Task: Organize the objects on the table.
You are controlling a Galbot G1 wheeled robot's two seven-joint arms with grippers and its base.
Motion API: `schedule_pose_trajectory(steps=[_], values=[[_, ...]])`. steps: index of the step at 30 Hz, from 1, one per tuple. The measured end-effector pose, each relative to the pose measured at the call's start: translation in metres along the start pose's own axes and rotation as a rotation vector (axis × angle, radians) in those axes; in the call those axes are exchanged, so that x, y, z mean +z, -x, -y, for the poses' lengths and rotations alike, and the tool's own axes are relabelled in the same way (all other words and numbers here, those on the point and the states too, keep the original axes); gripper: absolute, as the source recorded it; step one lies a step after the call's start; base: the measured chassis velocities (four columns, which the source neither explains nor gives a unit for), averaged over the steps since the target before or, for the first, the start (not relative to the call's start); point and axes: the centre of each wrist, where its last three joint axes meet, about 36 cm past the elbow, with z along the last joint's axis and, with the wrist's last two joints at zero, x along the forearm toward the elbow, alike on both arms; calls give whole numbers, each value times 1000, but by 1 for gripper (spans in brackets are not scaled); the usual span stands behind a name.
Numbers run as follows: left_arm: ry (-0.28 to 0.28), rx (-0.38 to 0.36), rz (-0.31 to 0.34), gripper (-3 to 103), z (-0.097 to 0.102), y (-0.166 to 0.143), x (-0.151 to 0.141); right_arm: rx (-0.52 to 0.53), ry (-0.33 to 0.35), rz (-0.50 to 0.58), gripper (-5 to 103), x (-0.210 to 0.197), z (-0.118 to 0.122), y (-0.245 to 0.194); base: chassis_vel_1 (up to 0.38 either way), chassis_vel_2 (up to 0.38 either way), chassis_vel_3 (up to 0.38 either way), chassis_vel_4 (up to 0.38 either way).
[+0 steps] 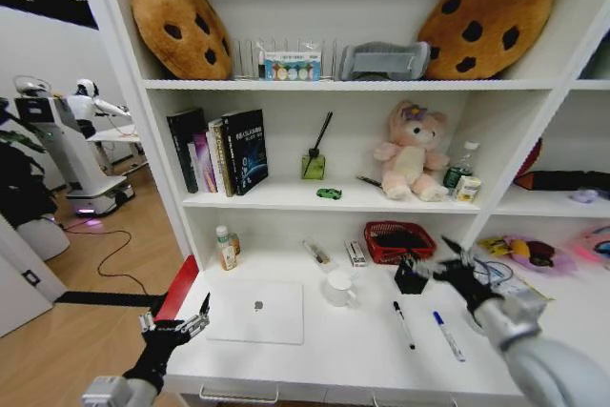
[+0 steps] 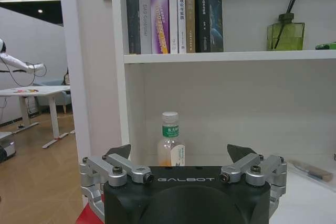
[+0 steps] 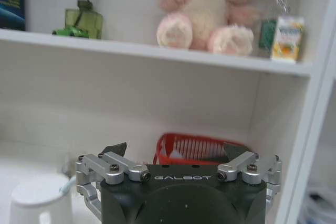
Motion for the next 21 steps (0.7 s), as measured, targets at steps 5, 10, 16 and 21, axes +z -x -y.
schedule_pose_trajectory(steps=[5, 10, 16, 21], values=[[0, 0, 0, 100, 0, 0, 0, 71, 71, -82, 100, 28, -29, -17, 0, 0, 0, 0], [0, 0, 0, 100, 0, 0, 0, 120, 148, -205, 100, 53, -45, 6, 0, 0, 0, 0], [0, 0, 0, 100, 0, 0, 0, 132, 212, -288, 100, 72, -54, 33, 0, 0, 0, 0], [0, 0, 0, 100, 0, 0, 0, 124, 203, -318, 100, 86, -53, 51, 0, 0, 0, 0]])
